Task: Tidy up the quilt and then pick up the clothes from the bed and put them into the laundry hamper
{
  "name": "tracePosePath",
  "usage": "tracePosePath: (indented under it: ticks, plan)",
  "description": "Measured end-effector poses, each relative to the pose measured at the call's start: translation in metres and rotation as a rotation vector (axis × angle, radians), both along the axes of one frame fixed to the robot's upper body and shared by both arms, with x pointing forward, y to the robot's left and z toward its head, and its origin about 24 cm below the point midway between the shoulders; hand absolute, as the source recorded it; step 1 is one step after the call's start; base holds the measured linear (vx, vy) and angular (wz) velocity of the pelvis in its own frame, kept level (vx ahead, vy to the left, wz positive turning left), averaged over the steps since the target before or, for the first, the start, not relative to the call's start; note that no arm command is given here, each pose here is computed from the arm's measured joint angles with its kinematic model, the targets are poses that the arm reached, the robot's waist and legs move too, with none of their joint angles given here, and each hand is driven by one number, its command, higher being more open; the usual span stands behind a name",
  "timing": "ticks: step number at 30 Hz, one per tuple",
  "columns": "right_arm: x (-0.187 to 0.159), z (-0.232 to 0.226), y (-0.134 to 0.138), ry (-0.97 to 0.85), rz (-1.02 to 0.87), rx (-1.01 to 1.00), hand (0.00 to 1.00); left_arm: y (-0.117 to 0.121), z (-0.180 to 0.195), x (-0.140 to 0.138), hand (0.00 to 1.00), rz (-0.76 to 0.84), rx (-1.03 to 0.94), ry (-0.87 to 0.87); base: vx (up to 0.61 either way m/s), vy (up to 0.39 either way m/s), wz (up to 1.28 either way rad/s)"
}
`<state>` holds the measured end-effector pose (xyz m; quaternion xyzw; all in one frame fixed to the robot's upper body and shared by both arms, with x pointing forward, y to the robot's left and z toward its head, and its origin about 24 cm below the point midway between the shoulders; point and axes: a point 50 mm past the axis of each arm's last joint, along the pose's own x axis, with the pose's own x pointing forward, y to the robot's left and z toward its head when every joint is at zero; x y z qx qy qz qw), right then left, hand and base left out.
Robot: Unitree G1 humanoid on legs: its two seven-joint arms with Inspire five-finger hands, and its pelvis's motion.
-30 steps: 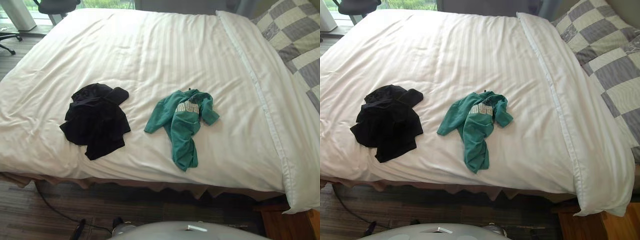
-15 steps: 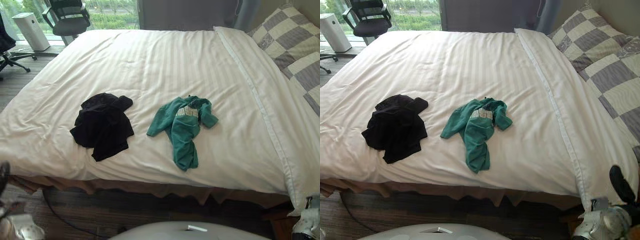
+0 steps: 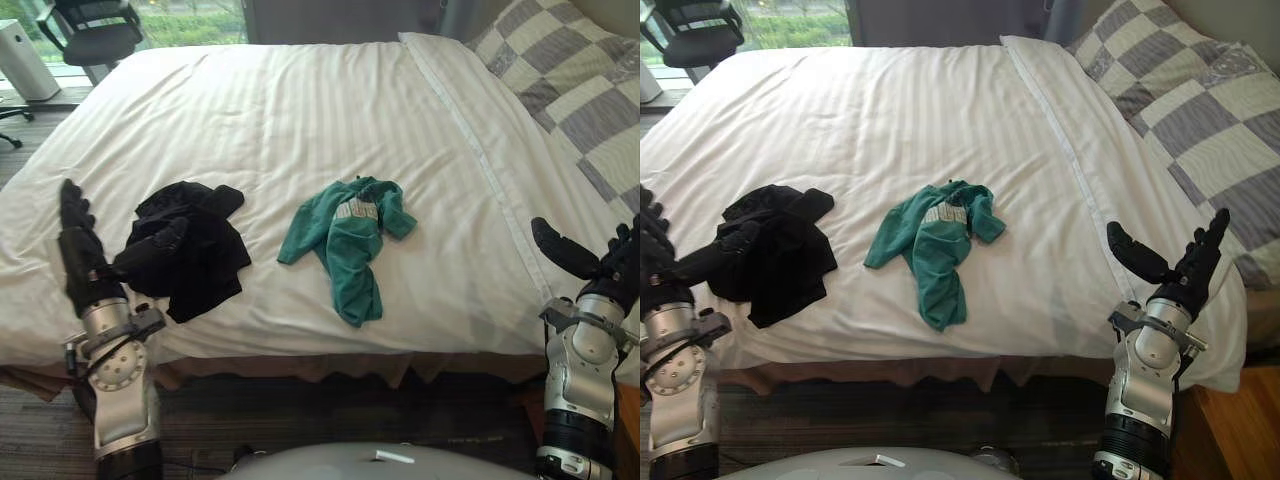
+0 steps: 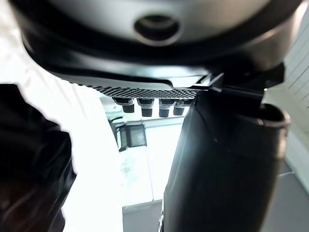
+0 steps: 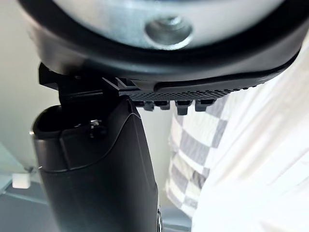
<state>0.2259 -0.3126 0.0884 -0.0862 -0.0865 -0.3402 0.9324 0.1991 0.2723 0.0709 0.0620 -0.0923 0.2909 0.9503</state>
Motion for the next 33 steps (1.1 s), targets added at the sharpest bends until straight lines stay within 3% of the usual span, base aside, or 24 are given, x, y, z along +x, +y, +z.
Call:
tracePosePath:
  ticks: [8,17,20,28,33]
  plan:
    - [0.005,-0.013,0.031,0.108,0.204,-0.072,1.00,-0.008,-0.018,0.001,1.00,-0.037,0.030,0.124,-0.04,0.007,-0.30]
    - [0.001,-0.031,0.043,0.204,0.272,-0.056,1.00,0.009,-0.027,-0.005,1.00,0.050,0.048,0.195,-0.05,-0.007,0.10]
    - [0.002,-0.030,0.042,0.202,0.270,-0.060,1.00,0.016,-0.016,0.002,1.00,0.062,0.105,0.170,-0.04,-0.011,0.52]
    - [0.028,-0.007,0.053,0.123,0.311,-0.109,1.00,0.074,0.058,0.029,1.00,0.236,0.290,0.006,-0.07,-0.005,0.38]
    - [0.043,0.009,0.065,0.055,0.350,-0.117,1.00,0.085,0.102,0.043,1.00,0.261,0.249,-0.165,-0.04,-0.001,0.11]
